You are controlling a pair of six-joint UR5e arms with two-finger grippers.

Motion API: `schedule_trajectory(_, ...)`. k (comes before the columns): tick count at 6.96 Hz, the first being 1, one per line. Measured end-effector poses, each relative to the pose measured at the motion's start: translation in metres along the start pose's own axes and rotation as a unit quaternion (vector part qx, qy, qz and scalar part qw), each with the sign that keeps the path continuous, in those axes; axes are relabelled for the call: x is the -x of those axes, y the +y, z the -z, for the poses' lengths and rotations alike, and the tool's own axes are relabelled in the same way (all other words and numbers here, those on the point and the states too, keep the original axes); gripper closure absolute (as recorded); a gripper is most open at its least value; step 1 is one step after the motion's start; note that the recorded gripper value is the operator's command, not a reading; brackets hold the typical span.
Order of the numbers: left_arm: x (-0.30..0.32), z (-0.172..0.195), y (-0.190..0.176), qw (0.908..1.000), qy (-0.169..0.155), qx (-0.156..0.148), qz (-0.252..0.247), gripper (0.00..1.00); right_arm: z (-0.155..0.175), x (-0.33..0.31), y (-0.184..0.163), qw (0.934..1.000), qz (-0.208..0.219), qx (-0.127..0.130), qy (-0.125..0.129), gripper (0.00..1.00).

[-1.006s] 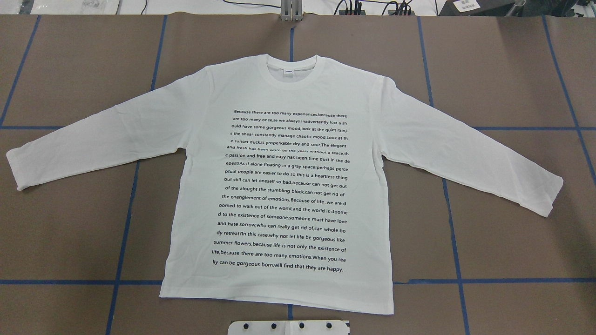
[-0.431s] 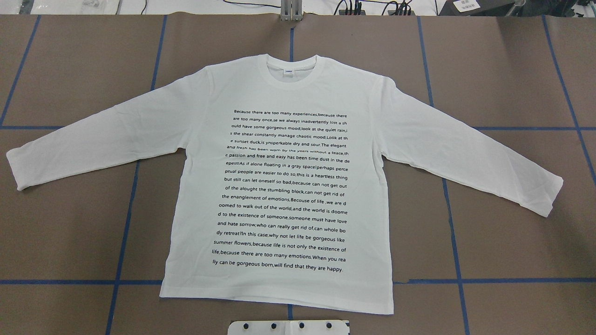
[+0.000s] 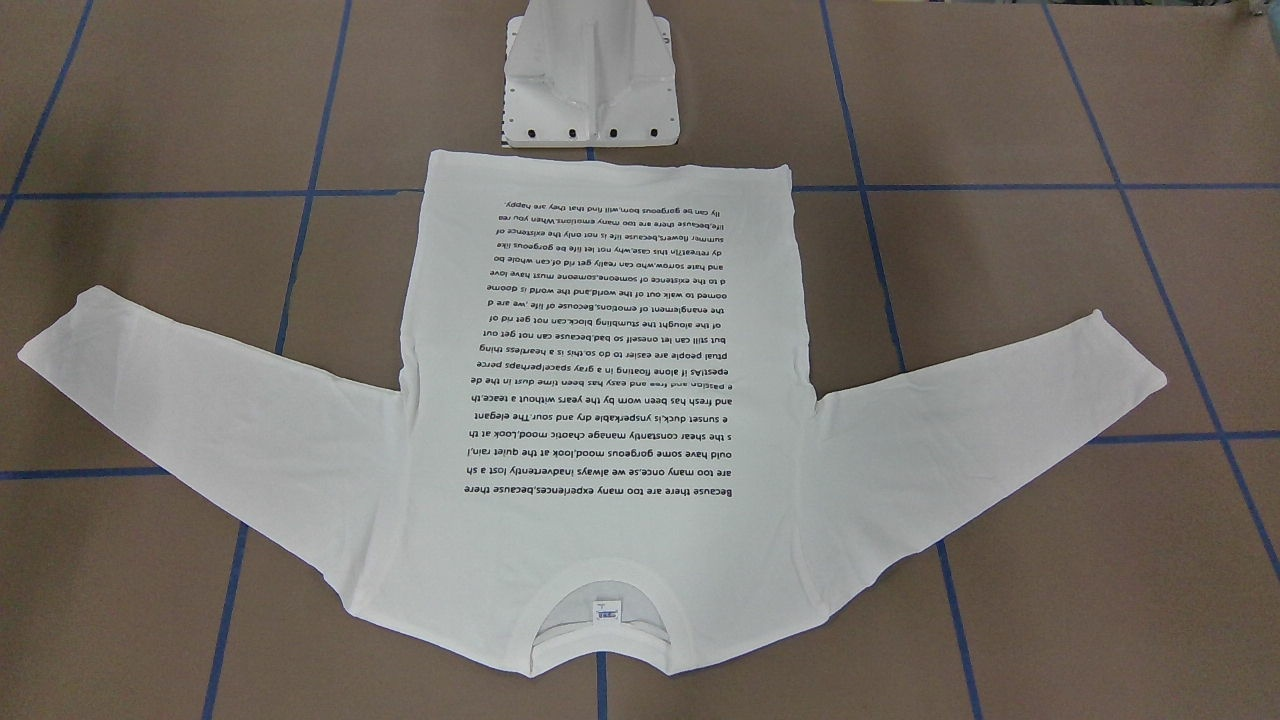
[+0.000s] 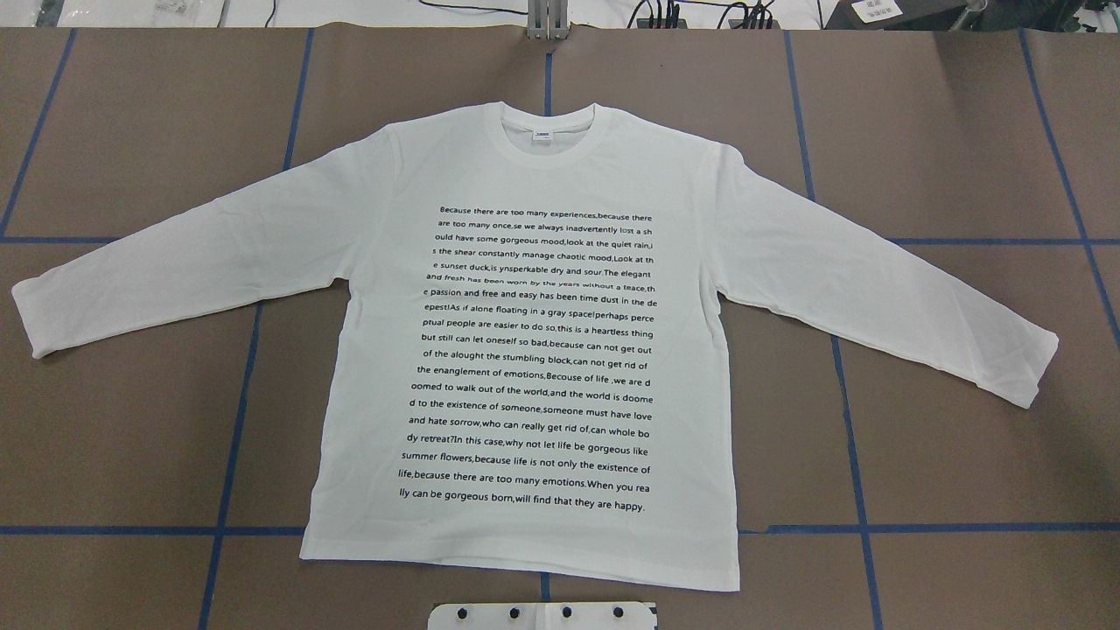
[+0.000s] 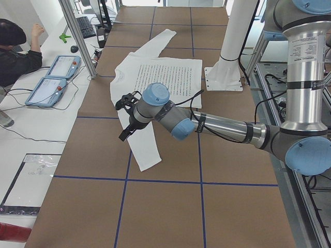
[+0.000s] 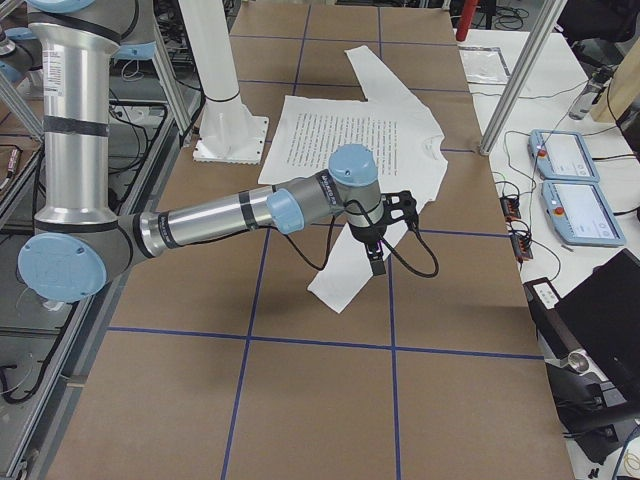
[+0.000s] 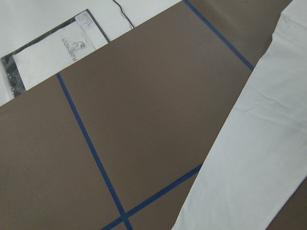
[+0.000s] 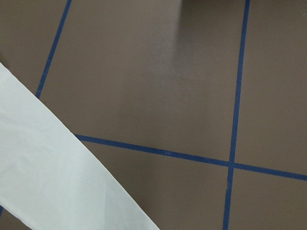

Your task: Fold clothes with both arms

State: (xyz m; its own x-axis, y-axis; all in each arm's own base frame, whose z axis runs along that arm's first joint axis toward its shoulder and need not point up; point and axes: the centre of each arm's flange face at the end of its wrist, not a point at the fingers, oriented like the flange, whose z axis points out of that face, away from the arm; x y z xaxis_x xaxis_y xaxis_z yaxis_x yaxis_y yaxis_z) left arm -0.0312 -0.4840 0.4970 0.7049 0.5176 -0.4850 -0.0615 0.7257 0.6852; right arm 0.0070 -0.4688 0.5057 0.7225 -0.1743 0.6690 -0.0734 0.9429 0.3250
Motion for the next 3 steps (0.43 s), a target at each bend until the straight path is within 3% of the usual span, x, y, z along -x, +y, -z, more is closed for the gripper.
schedule_trajectory(1, 0.000, 0.000, -0.003, 1.0000, 0.001, -0.002, -0.001, 0.00, -0.021, 0.016, 0.009, 0.9999, -0.008, -0.006, 0.009, 0.00)
schedule_trajectory(3, 0.000, 0.000, -0.003, 1.0000, 0.001, -0.003, -0.002, 0.00, -0.075, 0.063, 0.037, 0.9969, -0.065, -0.031, 0.030, 0.00)
